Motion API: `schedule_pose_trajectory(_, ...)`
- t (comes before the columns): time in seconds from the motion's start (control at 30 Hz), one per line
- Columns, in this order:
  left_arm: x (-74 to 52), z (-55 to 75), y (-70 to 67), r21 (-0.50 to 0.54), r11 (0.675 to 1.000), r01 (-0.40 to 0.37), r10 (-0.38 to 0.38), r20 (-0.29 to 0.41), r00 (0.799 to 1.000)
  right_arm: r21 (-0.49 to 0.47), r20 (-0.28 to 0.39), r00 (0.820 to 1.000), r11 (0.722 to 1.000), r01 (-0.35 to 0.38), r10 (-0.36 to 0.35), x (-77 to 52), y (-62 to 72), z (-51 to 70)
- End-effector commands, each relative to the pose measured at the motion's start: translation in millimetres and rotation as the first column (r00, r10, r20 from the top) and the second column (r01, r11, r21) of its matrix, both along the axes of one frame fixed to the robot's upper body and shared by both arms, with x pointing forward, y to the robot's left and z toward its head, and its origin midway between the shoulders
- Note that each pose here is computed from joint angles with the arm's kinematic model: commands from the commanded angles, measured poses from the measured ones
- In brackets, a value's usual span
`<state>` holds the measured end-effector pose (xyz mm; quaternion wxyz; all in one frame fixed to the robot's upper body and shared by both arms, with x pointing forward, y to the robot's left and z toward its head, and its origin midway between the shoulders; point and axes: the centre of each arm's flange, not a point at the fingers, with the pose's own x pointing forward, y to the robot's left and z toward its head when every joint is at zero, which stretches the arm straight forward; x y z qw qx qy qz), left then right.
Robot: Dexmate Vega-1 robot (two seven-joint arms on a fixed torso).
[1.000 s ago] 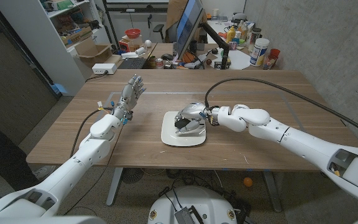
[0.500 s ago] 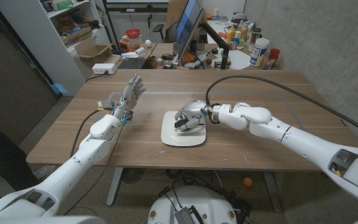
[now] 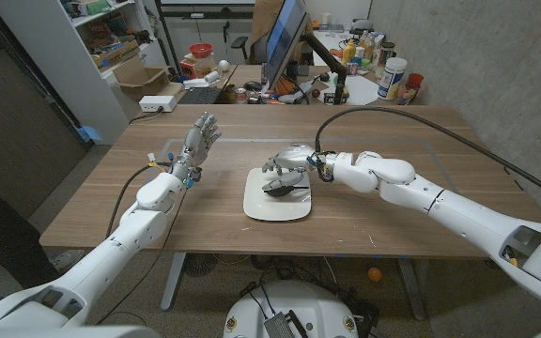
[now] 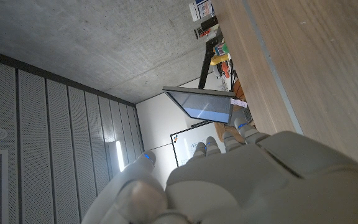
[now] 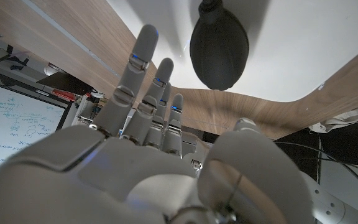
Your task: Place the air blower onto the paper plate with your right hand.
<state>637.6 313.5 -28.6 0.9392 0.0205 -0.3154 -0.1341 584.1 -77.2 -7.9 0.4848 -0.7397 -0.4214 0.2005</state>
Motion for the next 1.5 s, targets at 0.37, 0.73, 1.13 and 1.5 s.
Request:
schedule_pose_trajectory(0.37,-3.1,-1.1,-2.7,0.004,1.000,-0.003,0.003,-0.001,1.000,0.077,0.073,0.997,0.997,-0.013,0.007,-13.0,-10.4,27.2)
schedule_pose_trajectory(0.73,-5.8,-1.3,-2.1,0.004,1.000,-0.005,0.005,0.003,1.000,0.098,0.117,0.993,0.995,-0.015,0.004,-20.5,-10.2,42.2)
schedule_pose_trajectory(1.13,-8.0,-1.7,-2.3,0.004,1.000,-0.005,0.005,0.005,1.000,0.117,0.148,0.989,0.993,-0.004,-0.013,-26.4,-12.4,55.5)
schedule_pose_trajectory(1.5,-9.3,-1.9,-2.6,0.002,1.000,-0.004,0.004,0.007,1.000,0.142,0.161,0.986,0.990,0.011,-0.035,-28.2,-15.1,64.5)
